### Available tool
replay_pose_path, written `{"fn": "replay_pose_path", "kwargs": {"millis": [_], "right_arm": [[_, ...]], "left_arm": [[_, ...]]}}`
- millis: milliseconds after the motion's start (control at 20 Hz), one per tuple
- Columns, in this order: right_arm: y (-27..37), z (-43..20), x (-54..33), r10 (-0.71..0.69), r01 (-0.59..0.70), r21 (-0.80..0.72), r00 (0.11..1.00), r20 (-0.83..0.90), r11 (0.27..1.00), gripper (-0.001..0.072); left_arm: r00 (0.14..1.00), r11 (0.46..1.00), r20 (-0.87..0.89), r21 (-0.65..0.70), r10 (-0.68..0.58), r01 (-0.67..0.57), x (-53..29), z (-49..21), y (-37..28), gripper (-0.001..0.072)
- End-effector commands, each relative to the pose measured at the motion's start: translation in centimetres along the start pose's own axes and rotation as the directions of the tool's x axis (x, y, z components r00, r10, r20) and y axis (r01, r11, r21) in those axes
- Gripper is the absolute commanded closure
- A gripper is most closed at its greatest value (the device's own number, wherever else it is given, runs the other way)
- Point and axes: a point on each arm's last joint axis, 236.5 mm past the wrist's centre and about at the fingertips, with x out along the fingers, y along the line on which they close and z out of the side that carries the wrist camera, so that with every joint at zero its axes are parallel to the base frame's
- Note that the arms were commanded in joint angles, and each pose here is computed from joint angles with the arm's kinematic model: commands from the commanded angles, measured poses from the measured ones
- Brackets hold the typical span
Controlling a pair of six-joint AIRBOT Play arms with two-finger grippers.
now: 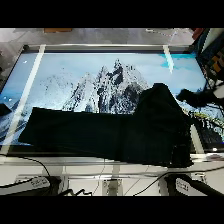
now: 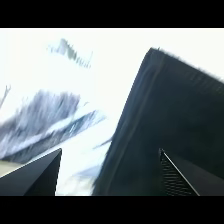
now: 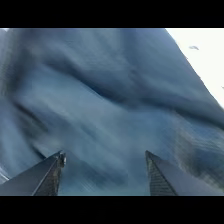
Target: Fold the clothes and pants, and hang the long-sleeved shirts on hangers.
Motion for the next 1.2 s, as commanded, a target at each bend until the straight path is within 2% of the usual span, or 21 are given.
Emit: {"fn": "replay_pose_path", "kwargs": {"millis": [0,50,100,150,250,350,400,450,600,700,900,1150], "right_arm": [[6.7,1.6,7.1,0.077,-0.077,0.001,0.997,-0.015,0.997,0.0158],[7.9,0.7,9.3,0.086,-0.087,-0.013,0.994,-0.061,0.996,0.0148],[9.2,-0.1,11.1,0.098,-0.101,-0.021,0.991,-0.094,0.995,0.0096],[10.4,-0.6,12.5,0.11,-0.114,-0.028,0.987,-0.115,0.993,0.0078],[11.9,-1.6,14.9,0.118,-0.126,-0.045,0.982,-0.15,0.991,0.008],[12.3,-2.7,17.0,0.109,-0.111,0.001,0.976,-0.189,0.994,0.0098],[12.0,-3.2,17.8,0.101,-0.097,0.032,0.974,-0.205,0.995,0.0154],[11.7,-3.8,18.5,0.093,-0.082,0.06,0.97,-0.223,0.995,0.0167],[10.6,-5.7,19.6,0.061,-0.044,0.065,0.955,-0.289,0.997,0.0333],[10.7,-5.4,19.5,0.061,-0.046,0.061,0.957,-0.284,0.997,0.0665],[13.2,-1.5,16.9,0.108,-0.102,0.037,0.97,-0.219,0.994,0.0674],[16.5,3.3,8.1,0.172,-0.196,-0.208,0.977,-0.129,0.958,0.0674]], "left_arm": [[0.949,0.98,0.264,-0.05,-0.172,0.191,-2.3,7.6,-5.5,0.0011],[0.924,0.965,0.311,-0.061,-0.223,0.254,-2.8,8.8,-7.1,0.0011],[0.898,0.949,0.351,-0.069,-0.266,0.308,-3.3,9.9,-8.3,0.0011],[0.874,0.932,0.38,-0.074,-0.301,0.354,-3.8,10.7,-9.4,0.0011],[0.834,0.903,0.425,-0.082,-0.352,0.423,-4.6,11.9,-10.9,0.0011],[0.815,0.888,0.442,-0.083,-0.375,0.453,-5.0,12.3,-11.5,0.0011],[0.812,0.885,0.445,-0.083,-0.379,0.458,-5.1,12.4,-11.7,0.0011],[0.81,0.884,0.446,-0.084,-0.379,0.46,-5.1,12.4,-11.7,0.0011],[0.811,0.884,0.446,-0.084,-0.379,0.46,-5.1,12.4,-11.7,0.0011],[0.811,0.884,0.446,-0.084,-0.38,0.46,-5.1,12.4,-11.7,0.0011],[0.81,0.883,0.446,-0.084,-0.38,0.461,-5.2,12.4,-11.7,0.0011],[0.756,0.84,0.495,-0.092,-0.428,0.535,-6.4,13.6,-12.8,0.0011]]}}
